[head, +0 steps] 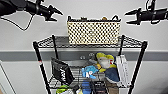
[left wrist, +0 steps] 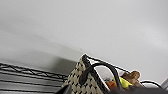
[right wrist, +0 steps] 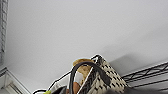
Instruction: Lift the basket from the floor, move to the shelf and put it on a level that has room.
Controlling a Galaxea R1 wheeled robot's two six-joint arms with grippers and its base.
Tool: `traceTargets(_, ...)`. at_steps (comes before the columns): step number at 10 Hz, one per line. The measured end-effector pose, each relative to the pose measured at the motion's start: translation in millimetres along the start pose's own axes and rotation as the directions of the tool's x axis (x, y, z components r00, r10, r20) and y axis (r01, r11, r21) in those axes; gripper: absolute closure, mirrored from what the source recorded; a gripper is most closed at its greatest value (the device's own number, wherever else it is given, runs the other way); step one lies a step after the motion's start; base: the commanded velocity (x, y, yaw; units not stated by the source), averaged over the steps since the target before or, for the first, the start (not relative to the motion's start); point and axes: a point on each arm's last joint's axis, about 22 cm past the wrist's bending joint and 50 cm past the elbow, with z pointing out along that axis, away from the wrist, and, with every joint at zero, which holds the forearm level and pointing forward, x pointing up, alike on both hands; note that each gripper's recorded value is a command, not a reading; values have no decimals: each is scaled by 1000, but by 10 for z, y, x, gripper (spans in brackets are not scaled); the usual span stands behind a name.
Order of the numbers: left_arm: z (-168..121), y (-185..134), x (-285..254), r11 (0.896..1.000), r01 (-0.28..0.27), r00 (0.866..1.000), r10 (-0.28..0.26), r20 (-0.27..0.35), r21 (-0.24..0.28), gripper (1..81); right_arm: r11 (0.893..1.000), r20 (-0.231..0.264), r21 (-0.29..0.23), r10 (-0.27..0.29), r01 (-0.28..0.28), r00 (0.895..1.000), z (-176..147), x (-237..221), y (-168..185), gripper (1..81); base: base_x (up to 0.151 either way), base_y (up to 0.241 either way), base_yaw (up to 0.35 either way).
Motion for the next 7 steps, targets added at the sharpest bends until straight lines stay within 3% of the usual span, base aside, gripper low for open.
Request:
traceTargets(4,-589,-214,-177,1000,-5,1000,5,-14,-6,10,1000,-51,-4,2,-2,999,-720,72,94,10,0,0,0)
traceTargets(7,-1108,-481,-291,1000,14,999,-13,-49,10,10,999,-58,-42,19,-21,998,-1224,-23,335,10,0,0,0)
